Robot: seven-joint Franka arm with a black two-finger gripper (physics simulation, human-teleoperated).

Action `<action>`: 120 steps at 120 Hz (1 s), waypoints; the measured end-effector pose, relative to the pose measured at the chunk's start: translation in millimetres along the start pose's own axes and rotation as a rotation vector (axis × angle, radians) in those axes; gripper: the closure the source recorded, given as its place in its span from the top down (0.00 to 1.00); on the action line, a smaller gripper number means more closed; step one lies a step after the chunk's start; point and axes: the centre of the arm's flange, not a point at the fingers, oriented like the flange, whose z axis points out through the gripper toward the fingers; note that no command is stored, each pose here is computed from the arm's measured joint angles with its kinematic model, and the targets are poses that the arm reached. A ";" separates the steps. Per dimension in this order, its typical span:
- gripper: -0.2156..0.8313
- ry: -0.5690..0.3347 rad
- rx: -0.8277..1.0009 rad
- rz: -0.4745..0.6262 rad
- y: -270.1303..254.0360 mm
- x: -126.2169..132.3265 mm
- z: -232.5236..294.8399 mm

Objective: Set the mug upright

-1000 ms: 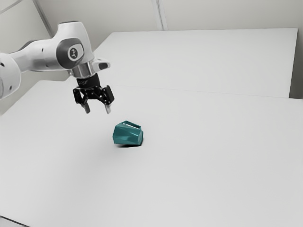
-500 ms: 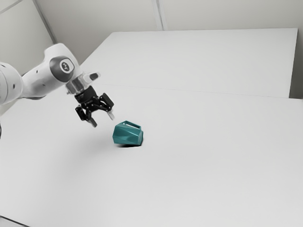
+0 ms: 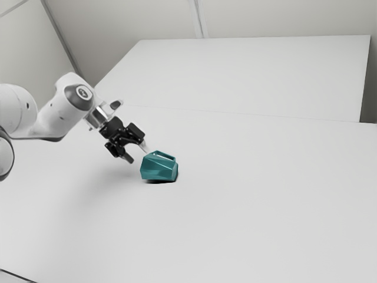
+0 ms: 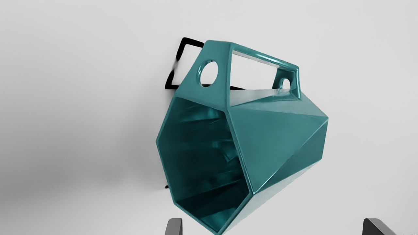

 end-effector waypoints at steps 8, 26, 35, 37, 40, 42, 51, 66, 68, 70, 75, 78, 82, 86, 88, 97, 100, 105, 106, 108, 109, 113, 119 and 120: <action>0.79 -0.003 -0.010 0.019 -4.6 2.0 6.4; 0.79 0.001 -0.048 0.060 -9.2 4.9 16.2; 0.79 0.006 -0.073 0.078 -9.3 4.5 19.0; 0.79 0.006 -0.079 0.081 -9.5 4.1 20.0; 0.79 0.006 -0.088 0.085 -9.9 3.3 21.8; 0.79 0.006 -0.094 0.087 -10.1 2.8 23.2; 0.79 0.005 -0.116 0.100 -11.8 1.7 28.7; 0.79 0.009 -0.136 0.125 -13.5 2.2 33.4; 0.79 0.010 -0.138 0.128 -13.4 2.3 33.6; 0.79 0.011 -0.140 0.132 -13.4 2.4 33.7; 0.79 0.015 -0.144 0.140 -13.4 2.6 33.7; 0.79 0.019 -0.151 0.143 -13.2 2.8 33.8; 0.79 0.027 -0.160 0.148 -13.0 3.3 33.3; 0.79 0.035 -0.170 0.152 -12.8 3.5 32.9; 0.79 0.037 -0.175 0.154 -12.9 3.6 33.3; 0.79 0.049 -0.205 0.158 -13.9 1.9 38.0; 0.79 0.053 -0.212 0.161 -14.1 1.6 39.0; 0.79 0.056 -0.223 0.163 -15.2 0.1 42.2; 0.79 0.056 -0.226 0.164 -15.4 -0.3 42.9; 0.79 0.057 -0.231 0.163 -16.1 -1.2 44.7; 0.79 0.057 -0.233 0.163 -16.4 -1.7 45.5; 0.79 0.059 -0.241 0.165 -17.1 -2.8 47.8; 0.76 0.064 -0.249 0.171 -17.4 -3.3 49.2; 0.75 0.065 -0.250 0.173 -17.4 -3.4 49.4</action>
